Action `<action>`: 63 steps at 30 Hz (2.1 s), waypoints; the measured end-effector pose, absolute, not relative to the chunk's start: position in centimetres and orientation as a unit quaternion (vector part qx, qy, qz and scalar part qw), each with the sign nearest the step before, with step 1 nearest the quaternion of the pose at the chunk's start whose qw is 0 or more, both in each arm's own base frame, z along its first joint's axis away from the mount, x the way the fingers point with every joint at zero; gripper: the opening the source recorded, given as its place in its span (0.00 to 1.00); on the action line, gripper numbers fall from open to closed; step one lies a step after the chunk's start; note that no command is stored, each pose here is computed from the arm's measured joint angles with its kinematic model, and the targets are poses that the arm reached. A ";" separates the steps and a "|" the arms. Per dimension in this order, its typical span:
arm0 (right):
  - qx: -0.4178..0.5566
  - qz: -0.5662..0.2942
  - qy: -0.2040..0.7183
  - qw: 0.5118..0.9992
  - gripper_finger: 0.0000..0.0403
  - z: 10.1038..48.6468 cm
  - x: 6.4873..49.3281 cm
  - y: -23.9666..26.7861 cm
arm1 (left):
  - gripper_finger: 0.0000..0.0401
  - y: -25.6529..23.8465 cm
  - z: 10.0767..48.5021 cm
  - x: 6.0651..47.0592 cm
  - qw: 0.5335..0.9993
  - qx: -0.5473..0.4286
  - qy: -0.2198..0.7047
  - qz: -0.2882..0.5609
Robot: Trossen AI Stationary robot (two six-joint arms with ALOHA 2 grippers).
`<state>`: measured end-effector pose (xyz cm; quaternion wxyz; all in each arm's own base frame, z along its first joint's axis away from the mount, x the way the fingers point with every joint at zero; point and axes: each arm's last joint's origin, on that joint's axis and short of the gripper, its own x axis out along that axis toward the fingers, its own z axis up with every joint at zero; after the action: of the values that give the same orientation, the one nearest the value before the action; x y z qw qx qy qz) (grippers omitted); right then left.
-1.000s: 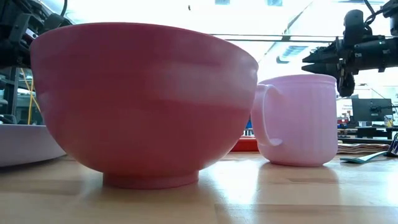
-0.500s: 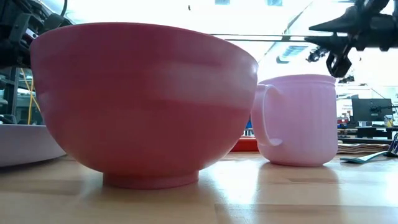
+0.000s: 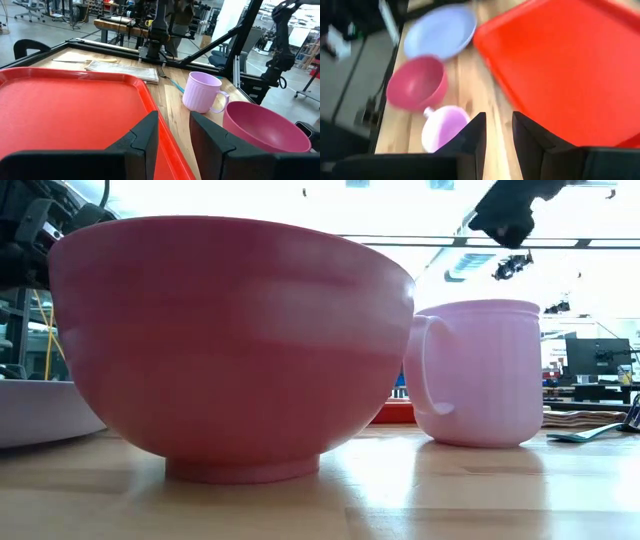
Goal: Set up tray
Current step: Put the light pink mug at the top left of the red tray
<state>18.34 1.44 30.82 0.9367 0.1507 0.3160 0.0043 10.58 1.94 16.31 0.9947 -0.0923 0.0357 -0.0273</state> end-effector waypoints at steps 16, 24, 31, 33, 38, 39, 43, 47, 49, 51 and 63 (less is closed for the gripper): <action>0.122 0.155 0.451 0.870 0.18 31.9 25.3 4.6 | 0.35 1.9 16.3 10.6 0.995 -0.092 0.036 -0.027; 0.124 0.147 0.496 0.847 0.18 29.6 27.0 4.8 | 0.35 1.9 16.3 10.6 0.995 -0.092 0.036 -0.028; 0.122 0.134 0.524 0.832 0.18 27.9 28.2 5.0 | 0.35 1.9 16.2 10.6 0.994 -0.094 0.043 -0.027; 0.121 0.132 0.534 0.826 0.18 27.2 28.6 5.0 | 0.35 1.9 15.9 10.6 0.994 -0.097 0.053 -0.026; 0.120 0.127 0.558 0.812 0.18 25.7 29.5 5.2 | 0.35 1.9 15.8 10.5 0.993 -0.099 0.061 -0.025; 0.117 0.128 0.561 0.809 0.18 25.5 29.6 5.2 | 0.35 1.9 15.8 10.5 0.993 -0.099 0.061 -0.025; 0.107 0.123 0.576 0.801 0.18 24.6 30.0 5.2 | 0.35 1.9 15.8 10.5 0.993 -0.099 0.061 -0.025; 0.103 0.115 0.586 0.796 0.18 24.0 30.2 5.2 | 0.35 1.9 15.8 10.5 0.993 -0.099 0.061 -0.025; 0.103 0.113 0.588 0.794 0.18 23.8 30.2 5.2 | 0.35 1.9 15.8 10.5 0.993 -0.099 0.061 -0.025; 0.101 0.109 0.588 0.796 0.18 23.8 30.3 5.1 | 0.35 1.9 15.8 10.5 0.993 -0.099 0.061 -0.025; 0.127 0.070 0.590 0.794 0.18 23.8 30.3 5.1 | 0.35 1.9 15.8 10.5 0.993 -0.099 0.061 -0.025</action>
<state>30.28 5.05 23.82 0.7941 0.1267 0.5904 0.0699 10.54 1.92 15.79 0.9929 -0.0991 0.0611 -0.0254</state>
